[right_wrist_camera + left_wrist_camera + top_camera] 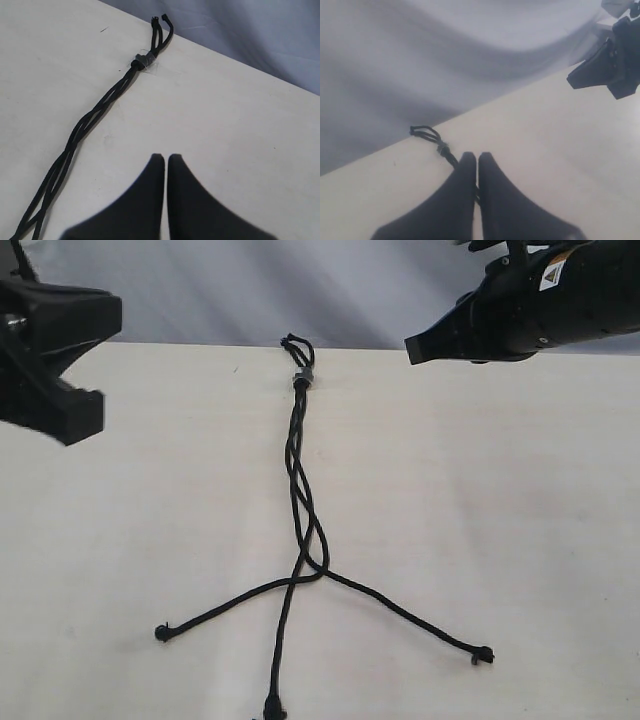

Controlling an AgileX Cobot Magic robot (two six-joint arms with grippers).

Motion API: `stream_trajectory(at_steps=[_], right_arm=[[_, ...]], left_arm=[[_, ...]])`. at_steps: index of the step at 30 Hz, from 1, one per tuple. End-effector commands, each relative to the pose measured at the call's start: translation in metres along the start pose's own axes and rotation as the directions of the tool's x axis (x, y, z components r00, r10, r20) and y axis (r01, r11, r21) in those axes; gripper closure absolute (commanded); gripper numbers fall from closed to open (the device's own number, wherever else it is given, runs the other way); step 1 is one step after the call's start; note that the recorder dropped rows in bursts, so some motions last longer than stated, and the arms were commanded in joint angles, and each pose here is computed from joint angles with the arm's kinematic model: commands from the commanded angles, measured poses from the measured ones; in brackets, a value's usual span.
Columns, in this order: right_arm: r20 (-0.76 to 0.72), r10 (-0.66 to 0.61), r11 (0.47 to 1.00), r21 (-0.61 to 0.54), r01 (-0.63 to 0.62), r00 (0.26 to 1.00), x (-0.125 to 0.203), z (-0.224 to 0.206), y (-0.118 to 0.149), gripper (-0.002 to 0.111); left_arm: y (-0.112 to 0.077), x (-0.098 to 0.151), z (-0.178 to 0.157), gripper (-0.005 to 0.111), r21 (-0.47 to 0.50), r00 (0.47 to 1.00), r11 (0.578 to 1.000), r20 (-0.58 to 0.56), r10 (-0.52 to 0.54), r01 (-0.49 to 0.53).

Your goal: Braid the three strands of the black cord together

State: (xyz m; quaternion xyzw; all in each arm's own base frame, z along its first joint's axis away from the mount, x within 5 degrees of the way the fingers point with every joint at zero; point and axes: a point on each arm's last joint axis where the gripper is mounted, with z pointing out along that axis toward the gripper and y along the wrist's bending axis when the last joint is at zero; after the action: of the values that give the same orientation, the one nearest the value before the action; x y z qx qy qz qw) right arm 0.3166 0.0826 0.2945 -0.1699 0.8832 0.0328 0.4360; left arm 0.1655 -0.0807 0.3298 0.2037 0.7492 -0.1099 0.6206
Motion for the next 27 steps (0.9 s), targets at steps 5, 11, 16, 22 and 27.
stream_trajectory(at_steps=[5, 11, 16, 22, 27], right_arm=[[0.009, 0.009, 1.0, 0.004, -0.009, 1.0, -0.001, -0.001, -0.001, 0.105], [0.009, 0.009, 1.0, 0.004, -0.009, 1.0, -0.001, -0.001, -0.001, 0.105], [0.009, 0.009, 1.0, 0.004, -0.009, 1.0, -0.001, -0.001, -0.001, 0.105], [0.009, 0.009, 1.0, 0.004, -0.009, 1.0, -0.001, -0.001, -0.001, 0.105], [0.009, 0.009, 1.0, 0.004, -0.009, 1.0, -0.001, -0.001, -0.001, 0.105]], left_arm=[[0.011, 0.055, -0.065, 0.104, -0.126, 0.98, 0.989, 0.191, -0.054, 0.079], [0.017, 0.102, -0.106, 0.104, -0.387, 0.942, 0.914, 0.334, 0.015, 0.123], [0.016, 0.116, -0.113, 0.104, -0.448, 0.929, 0.883, 0.369, 0.037, 0.143], [0.016, 0.136, -0.107, 0.104, -0.454, 0.942, 0.876, 0.336, 0.0, 0.162], [0.018, 0.146, -0.105, 0.104, -0.458, 0.96, 0.863, 0.261, -0.099, 0.214]])
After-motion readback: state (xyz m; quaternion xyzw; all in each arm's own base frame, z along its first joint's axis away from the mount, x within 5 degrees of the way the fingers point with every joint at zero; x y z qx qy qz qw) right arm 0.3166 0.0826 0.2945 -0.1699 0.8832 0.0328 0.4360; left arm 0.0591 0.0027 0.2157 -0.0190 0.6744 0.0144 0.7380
